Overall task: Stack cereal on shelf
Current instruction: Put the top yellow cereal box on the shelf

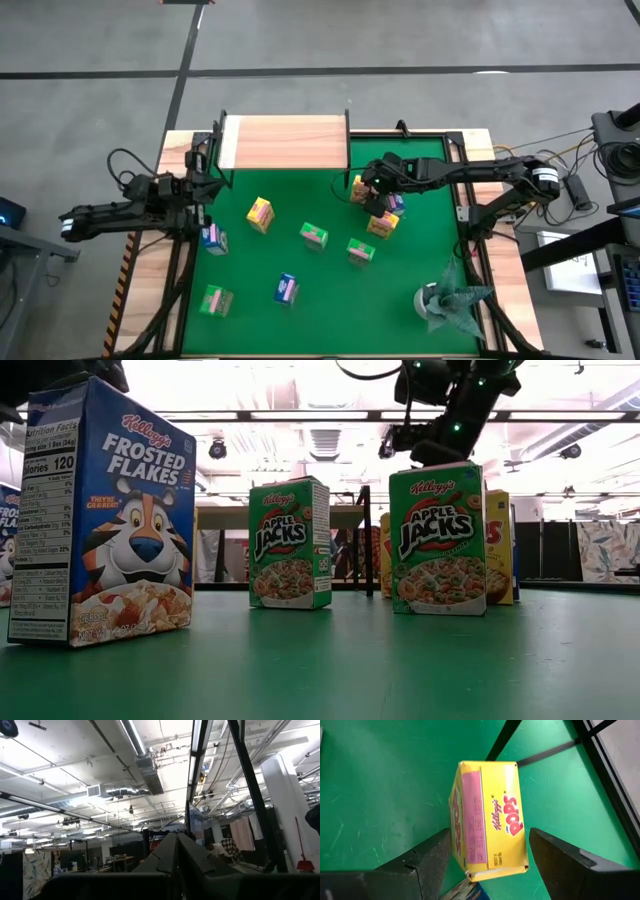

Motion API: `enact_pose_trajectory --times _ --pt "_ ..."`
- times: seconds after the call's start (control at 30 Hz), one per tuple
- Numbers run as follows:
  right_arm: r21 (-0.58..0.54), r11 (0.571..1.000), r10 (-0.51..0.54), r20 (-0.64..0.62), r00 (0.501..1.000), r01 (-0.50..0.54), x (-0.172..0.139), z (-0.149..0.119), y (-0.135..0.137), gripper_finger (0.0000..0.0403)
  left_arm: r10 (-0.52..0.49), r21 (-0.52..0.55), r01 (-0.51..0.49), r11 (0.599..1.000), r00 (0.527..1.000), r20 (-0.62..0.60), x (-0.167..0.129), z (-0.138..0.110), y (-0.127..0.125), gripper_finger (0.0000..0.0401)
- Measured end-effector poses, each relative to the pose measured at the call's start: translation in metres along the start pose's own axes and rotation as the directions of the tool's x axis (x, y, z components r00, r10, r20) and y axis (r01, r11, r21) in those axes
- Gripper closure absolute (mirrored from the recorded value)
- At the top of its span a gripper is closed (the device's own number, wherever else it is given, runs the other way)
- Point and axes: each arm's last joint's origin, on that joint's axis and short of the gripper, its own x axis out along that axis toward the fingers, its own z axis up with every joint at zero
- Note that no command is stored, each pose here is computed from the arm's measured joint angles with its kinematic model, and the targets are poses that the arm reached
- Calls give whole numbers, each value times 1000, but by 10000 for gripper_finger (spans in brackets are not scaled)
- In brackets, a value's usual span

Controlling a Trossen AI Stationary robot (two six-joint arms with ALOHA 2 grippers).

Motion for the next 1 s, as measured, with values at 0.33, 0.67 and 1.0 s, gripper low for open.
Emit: enact_pose_trajectory --times 0.33,0.67,1.0 --pt "-15 1000 9 7 1000 -8 2 -1 1 222 0 7 0 1000 1000 2 0 0 0 401" --pt "-12 1000 10 14 1000 -10 1 0 1 267 -1 7 1 1000 1000 -5 0 -1 0 401" --pt "5 1000 13 43 999 -13 -43 29 -7 264 -1 7 1 1000 1000 -5 0 -1 0 401"
